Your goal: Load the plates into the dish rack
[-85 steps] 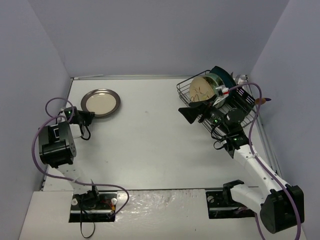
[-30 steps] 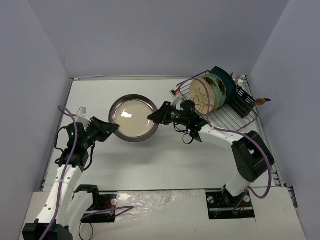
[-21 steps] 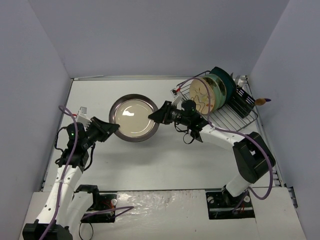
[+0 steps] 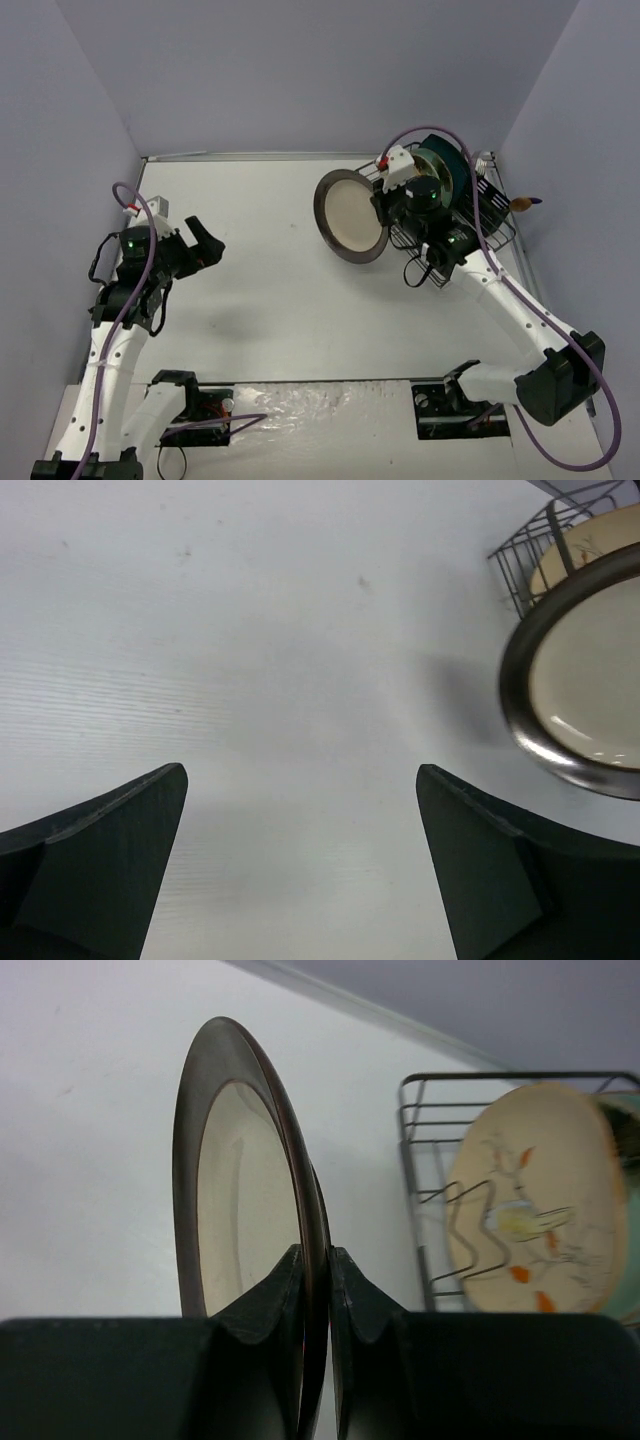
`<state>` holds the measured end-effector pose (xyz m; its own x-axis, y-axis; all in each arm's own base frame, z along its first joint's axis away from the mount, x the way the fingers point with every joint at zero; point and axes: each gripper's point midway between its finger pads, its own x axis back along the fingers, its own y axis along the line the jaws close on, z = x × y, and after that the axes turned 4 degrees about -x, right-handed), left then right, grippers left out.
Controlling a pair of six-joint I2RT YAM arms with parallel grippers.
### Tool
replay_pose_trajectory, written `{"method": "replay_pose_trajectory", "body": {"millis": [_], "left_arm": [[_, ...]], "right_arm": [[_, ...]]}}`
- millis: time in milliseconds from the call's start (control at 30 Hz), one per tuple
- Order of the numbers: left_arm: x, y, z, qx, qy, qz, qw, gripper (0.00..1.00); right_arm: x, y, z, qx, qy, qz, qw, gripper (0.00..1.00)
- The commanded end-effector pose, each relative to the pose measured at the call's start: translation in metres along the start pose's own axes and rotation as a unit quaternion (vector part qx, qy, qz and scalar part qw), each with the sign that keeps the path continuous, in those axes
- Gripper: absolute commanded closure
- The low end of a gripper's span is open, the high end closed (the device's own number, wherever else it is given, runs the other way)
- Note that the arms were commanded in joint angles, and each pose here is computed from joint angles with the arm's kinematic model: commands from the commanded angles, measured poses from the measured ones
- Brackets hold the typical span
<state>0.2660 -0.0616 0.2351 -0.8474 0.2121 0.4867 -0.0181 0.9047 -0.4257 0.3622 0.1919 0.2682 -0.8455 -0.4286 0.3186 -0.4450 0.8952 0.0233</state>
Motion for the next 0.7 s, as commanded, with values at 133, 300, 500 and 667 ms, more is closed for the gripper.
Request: {"method": "replay_pose_trajectory", "body": {"millis": [133, 300, 500, 667], "left_arm": [[0.019, 0.045, -0.025, -0.130, -0.018, -0.125, 0.983, 0.03], [0.014, 0.058, -0.018, -0.134, -0.029, -0.142, 0.980, 0.03], [0.019, 0.067, -0.012, -0.135, -0.034, -0.160, 0.977, 0.03], [0.024, 0.071, -0.012, -0.134, -0.041, -0.173, 0.975, 0.03]], "right_arm": [[0.059, -0.080, -0.168, 0.152, -0.207, 0.162, 0.953, 1.00], [0.039, -0.104, -0.171, 0.239, -0.182, 0.208, 0.931, 1.00], [0.018, -0.129, -0.172, 0.264, -0.166, 0.234, 0.921, 1.00], [-0.009, -0.140, -0.156, 0.266, -0.144, 0.228, 0.925, 1.00]]}}
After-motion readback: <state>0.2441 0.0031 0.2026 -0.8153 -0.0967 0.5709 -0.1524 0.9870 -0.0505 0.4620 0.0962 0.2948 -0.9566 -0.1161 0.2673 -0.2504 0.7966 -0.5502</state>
